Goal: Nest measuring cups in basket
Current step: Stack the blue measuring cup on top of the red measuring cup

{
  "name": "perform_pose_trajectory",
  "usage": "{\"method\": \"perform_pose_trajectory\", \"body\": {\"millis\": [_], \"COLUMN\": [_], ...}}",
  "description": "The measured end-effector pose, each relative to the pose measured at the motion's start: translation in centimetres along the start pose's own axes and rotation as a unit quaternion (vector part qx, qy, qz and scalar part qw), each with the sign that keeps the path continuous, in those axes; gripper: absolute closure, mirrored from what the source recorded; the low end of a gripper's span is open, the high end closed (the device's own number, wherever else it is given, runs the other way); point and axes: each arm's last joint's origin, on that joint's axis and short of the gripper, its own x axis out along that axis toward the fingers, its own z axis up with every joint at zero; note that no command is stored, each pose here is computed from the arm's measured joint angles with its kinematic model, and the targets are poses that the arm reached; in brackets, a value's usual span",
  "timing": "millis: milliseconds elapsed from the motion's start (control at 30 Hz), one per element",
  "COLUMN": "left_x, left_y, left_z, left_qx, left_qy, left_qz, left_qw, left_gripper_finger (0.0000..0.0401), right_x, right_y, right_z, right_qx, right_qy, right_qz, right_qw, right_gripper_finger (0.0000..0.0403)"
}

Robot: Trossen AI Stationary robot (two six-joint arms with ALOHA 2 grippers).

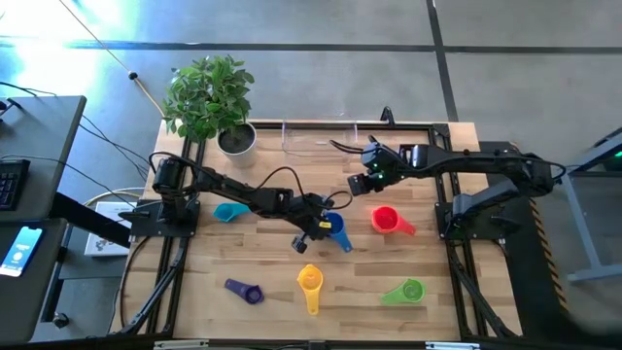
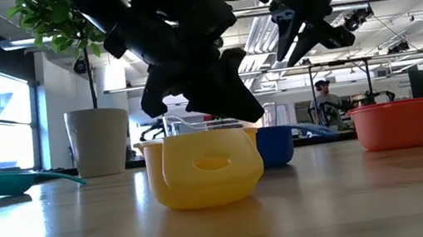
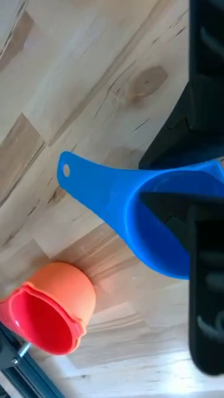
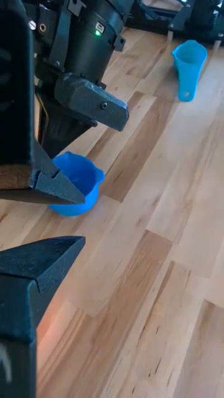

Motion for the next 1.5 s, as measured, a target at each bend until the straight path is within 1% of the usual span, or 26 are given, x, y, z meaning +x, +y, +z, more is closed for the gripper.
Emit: {"method": "perform_pose_trajectory", "body": {"millis": [100, 200, 267, 333, 400, 567, 667, 767, 833, 933, 1000, 1033, 1100, 1133, 1167, 1233, 1300, 1333, 1433, 1500], "left_x": [0.0, -0.6, -1.0, -1.9, -2.9, -6.0, -7.6, -8.8, -9.6, -10.4, -11.1, -11.4, -12.3, -12.5, -12.8, -13.6, -13.9, -14.1, -14.6, -14.8], "left_y": [0.1, 0.5, 0.9, 1.1, 1.7, 2.5, 3.0, 3.4, 3.7, 4.5, 4.7, 5.0, 5.0, 5.2, 5.4, 5.4, 5.6, 5.5, 5.6, 5.5], "left_z": [-0.1, -0.1, 0.1, 0.0, 0.3, 0.2, 0.1, -0.1, -0.5, -1.1, -1.6, -1.6, -2.2, -2.2, -2.1, -2.5, -2.2, -2.3, -2.1, -2.1], "left_qx": [-0.029, -0.063, -0.074, -0.092, -0.114, -0.162, -0.178, -0.186, -0.195, -0.211, -0.231, -0.245, -0.268, -0.278, -0.286, -0.294, -0.297, -0.299, -0.302, -0.305], "left_qy": [0.007, 0.025, 0.028, 0.044, 0.041, 0.072, 0.093, 0.116, 0.143, 0.161, 0.178, 0.171, 0.189, 0.185, 0.177, 0.191, 0.178, 0.184, 0.176, 0.177], "left_qz": [0.006, 0.033, 0.053, 0.057, 0.069, 0.075, 0.099, 0.133, 0.158, 0.200, 0.209, 0.217, 0.214, 0.219, 0.225, 0.223, 0.229, 0.228, 0.232, 0.231], "left_qw": [1.000, 0.997, 0.996, 0.993, 0.990, 0.981, 0.975, 0.967, 0.957, 0.943, 0.934, 0.930, 0.920, 0.917, 0.914, 0.910, 0.910, 0.908, 0.908, 0.907], "left_gripper_finger": [0.0326, 0.0321, 0.0322, 0.0324, 0.0328, 0.0336, 0.0339, 0.0338, 0.0337, 0.0337, 0.0337, 0.0337, 0.0337, 0.0337, 0.0337, 0.0339, 0.0340, 0.0341, 0.0343, 0.0343], "right_x": [0.0, 0.0, 0.0, 0.0, -0.1, 0.0, 0.3, 1.0, 1.7, 2.9, 3.9, 4.4, 5.3, 5.7, 6.1, 6.9, 7.3, 7.6, 8.2, 8.5], "right_y": [0.0, 0.2, 0.3, 0.5, 0.7, 0.9, 1.2, 1.6, 2.3, 2.8, 3.0, 3.0, 3.1, 3.1, 3.1, 3.2, 3.1, 3.2, 3.1, 3.3], "right_z": [0.0, 0.1, 0.2, 0.3, 0.4, 0.3, 0.0, -0.3, -0.3, -0.6, -0.7, -0.9, -1.1, -1.3, -1.5, -1.9, -2.3, -2.4, -2.8, -3.0], "right_qx": [-0.005, -0.024, -0.033, -0.043, -0.054, -0.090, -0.110, -0.126, -0.146, -0.165, -0.169, -0.171, -0.178, -0.180, -0.182, -0.187, -0.193, -0.195, -0.202, -0.208], "right_qy": [0.000, -0.004, -0.010, -0.018, -0.023, -0.026, -0.031, -0.038, -0.049, -0.048, -0.043, -0.038, -0.030, -0.024, -0.018, -0.006, 0.005, 0.006, 0.017, 0.016], "right_qz": [0.000, 0.009, 0.017, 0.027, 0.033, 0.040, 0.034, 0.028, 0.043, 0.045, 0.042, 0.038, 0.033, 0.028, 0.026, 0.023, 0.014, 0.016, 0.007, 0.012], "right_qw": [1.000, 1.000, 0.999, 0.999, 0.998, 0.995, 0.993, 0.991, 0.987, 0.984, 0.984, 0.984, 0.983, 0.983, 0.983, 0.982, 0.981, 0.981, 0.979, 0.978], "right_gripper_finger": [0.0318, 0.0316, 0.0309, 0.0297, 0.0281, 0.0242, 0.0230, 0.0229, 0.0230, 0.0231, 0.0231, 0.0231, 0.0231, 0.0231, 0.0231, 0.0231, 0.0231, 0.0231, 0.0231, 0.0231]}}
